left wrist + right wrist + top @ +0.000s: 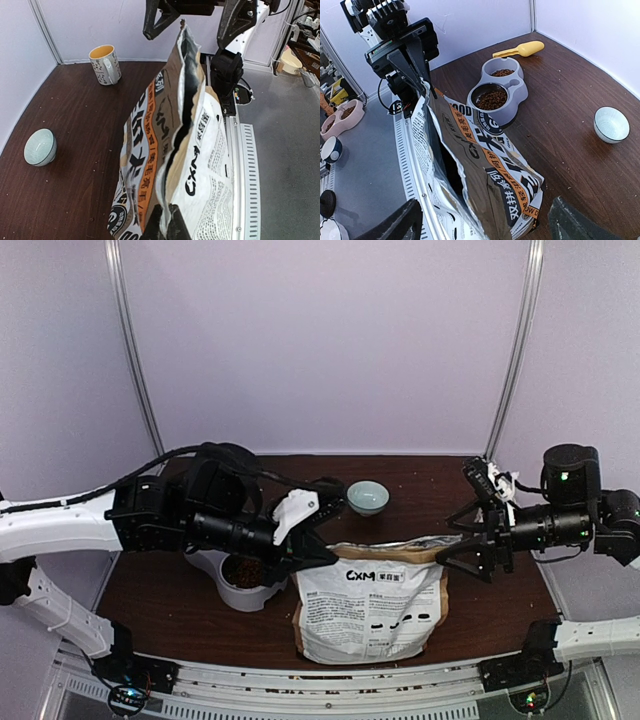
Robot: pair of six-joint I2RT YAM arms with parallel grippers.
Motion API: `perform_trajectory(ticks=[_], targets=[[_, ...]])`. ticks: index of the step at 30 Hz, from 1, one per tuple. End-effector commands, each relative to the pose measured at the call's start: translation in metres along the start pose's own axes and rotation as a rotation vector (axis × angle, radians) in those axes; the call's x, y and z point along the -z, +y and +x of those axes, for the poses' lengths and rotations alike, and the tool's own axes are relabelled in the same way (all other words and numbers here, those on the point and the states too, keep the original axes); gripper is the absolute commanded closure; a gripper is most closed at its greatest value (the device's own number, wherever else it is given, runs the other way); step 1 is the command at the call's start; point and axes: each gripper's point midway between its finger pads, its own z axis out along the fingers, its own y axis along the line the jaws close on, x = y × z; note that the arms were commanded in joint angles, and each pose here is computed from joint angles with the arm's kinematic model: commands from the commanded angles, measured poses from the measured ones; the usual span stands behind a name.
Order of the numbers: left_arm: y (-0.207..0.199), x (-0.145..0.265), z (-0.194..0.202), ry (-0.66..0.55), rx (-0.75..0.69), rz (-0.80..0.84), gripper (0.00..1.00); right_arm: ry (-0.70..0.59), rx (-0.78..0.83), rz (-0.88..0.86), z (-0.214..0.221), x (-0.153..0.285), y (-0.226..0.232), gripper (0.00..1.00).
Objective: Serve the pet food
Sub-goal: Press the seal on the pet food bag.
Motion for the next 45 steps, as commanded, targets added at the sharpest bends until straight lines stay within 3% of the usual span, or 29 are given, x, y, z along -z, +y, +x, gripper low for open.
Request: perform_trajectory(ticks=[1,12,21,25,30,32,33,36,45], targets=[[0.013,0.024,-0.015,-0.074,0.012,-0.088,1.0,-0.089,0.043,-0.01,-0.01,-0.001,0.001,0.12],[0.015,0.029,-0.016,-0.091,0.011,-0.103,1.0,-0.137,0.081,0.006,0.012,-0.022,-0.009,0.19],[0.015,0.029,-0.015,-0.091,0.015,-0.103,1.0,-0.21,0.093,0.044,0.01,-0.027,-0.018,0.32],[0.014,0.029,-0.016,-0.09,0.016,-0.099,1.0,-0.233,0.094,0.048,0.009,-0.027,-0.019,0.47],[0.016,0.031,-0.023,-0.099,0.016,-0.109,1.0,-0.199,0.1,0.006,0.009,-0.027,-0.011,0.82],[0.018,0.03,-0.028,-0.096,0.016,-0.11,0.84,-0.189,0.101,-0.006,0.008,-0.027,-0.009,0.98],[0.019,0.028,-0.029,-0.084,0.017,-0.113,0.77,-0.188,0.101,-0.01,0.007,-0.026,-0.008,1.0],[0.02,0.019,-0.037,-0.024,0.021,-0.11,0.57,-0.204,0.102,-0.026,0.002,-0.021,-0.003,1.0],[-0.012,-0.02,-0.099,-0.02,-0.051,-0.032,0.26,-0.234,0.077,-0.084,-0.017,-0.002,0.012,1.0]])
